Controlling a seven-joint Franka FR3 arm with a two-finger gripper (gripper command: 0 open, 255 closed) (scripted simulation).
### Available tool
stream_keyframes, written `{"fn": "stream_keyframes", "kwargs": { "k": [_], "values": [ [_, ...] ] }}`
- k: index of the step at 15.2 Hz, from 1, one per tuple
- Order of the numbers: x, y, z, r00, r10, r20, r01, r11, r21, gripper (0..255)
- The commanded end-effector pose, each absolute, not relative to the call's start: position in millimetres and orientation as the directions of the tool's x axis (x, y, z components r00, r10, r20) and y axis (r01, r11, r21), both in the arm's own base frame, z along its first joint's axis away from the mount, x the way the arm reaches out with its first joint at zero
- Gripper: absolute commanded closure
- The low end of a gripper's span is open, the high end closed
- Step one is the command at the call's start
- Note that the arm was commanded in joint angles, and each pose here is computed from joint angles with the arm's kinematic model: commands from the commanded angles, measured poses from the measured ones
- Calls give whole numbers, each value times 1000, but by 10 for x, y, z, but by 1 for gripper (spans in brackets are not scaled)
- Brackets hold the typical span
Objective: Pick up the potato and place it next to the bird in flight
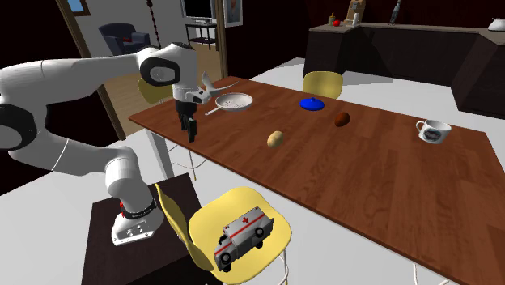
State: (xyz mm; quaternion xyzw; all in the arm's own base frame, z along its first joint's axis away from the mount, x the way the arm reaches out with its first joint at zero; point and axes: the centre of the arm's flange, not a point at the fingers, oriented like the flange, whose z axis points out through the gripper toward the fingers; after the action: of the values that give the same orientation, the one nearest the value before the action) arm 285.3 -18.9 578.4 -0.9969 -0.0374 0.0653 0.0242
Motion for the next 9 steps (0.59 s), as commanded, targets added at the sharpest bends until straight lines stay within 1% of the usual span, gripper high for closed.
{"fn": "stream_keyframes", "kwargs": {
  "k": [1, 9],
  "values": [
    [2853, -189, 5784, 989, 78, -128, 71, -996, -53, 0],
    [3744, -463, 5551, 990, 125, -69, 123, -992, -38, 0]
  ]
}}
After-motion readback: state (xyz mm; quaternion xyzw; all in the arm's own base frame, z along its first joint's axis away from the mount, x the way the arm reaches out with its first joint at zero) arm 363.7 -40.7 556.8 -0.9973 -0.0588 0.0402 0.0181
